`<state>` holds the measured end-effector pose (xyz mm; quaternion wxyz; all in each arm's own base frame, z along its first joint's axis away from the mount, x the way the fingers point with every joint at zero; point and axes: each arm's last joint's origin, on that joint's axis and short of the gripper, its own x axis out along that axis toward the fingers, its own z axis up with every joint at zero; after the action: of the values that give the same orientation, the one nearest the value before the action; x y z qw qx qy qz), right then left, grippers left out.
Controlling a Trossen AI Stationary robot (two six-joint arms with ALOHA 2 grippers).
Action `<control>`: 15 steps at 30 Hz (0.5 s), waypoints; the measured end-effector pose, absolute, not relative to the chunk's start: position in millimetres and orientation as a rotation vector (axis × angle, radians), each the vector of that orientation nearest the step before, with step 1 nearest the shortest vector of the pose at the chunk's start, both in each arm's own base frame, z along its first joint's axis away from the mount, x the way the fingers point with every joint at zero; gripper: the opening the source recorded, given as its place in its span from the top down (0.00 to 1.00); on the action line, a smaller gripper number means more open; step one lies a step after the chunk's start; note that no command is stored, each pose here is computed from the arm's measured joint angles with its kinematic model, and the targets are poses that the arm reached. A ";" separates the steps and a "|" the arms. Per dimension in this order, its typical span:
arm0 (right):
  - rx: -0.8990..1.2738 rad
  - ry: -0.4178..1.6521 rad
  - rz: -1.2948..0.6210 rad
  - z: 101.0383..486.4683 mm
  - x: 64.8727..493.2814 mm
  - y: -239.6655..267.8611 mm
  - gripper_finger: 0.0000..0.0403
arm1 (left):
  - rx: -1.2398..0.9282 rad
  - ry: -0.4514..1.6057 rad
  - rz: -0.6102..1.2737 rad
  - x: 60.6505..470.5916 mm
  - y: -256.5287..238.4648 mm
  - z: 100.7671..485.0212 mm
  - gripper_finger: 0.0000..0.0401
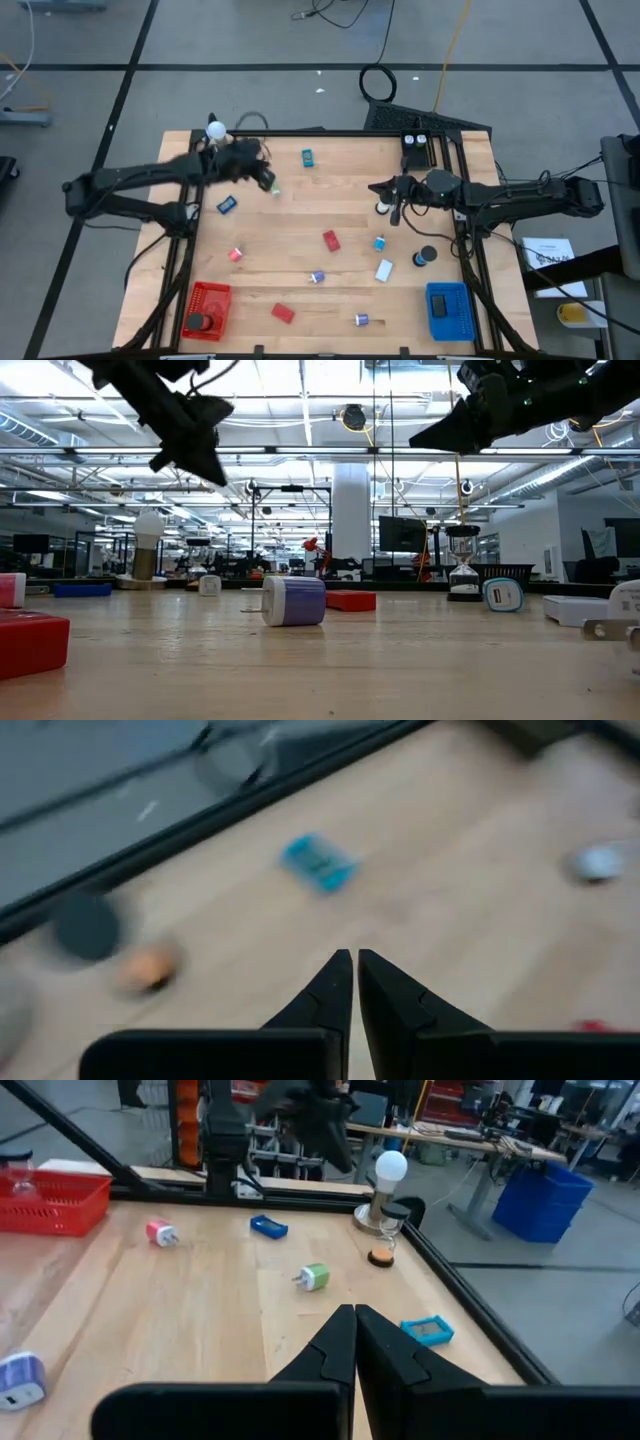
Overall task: Pick & Place Office items
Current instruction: Put the orange hourglass into the red bin
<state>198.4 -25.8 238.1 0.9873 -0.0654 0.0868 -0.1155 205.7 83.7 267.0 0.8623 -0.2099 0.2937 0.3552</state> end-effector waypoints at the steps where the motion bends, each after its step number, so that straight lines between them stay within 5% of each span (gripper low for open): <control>1: -0.115 0.175 -0.240 237.7 198.6 -26.2 1.00 | -0.451 0.653 0.773 201.6 92.7 269.1 0.94; 7: -0.103 0.175 -0.324 233.2 204.9 -36.8 1.00 | -0.496 0.744 0.780 187.8 139.2 274.5 0.87; 15: -0.197 0.062 -0.375 246.3 212.8 -55.4 1.00 | -0.556 0.910 0.828 183.0 181.2 265.0 0.53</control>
<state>212.8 -55.4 246.3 0.9772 -0.0977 0.0309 -0.1860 183.0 181.2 265.0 0.7807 -0.2574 0.4210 0.3833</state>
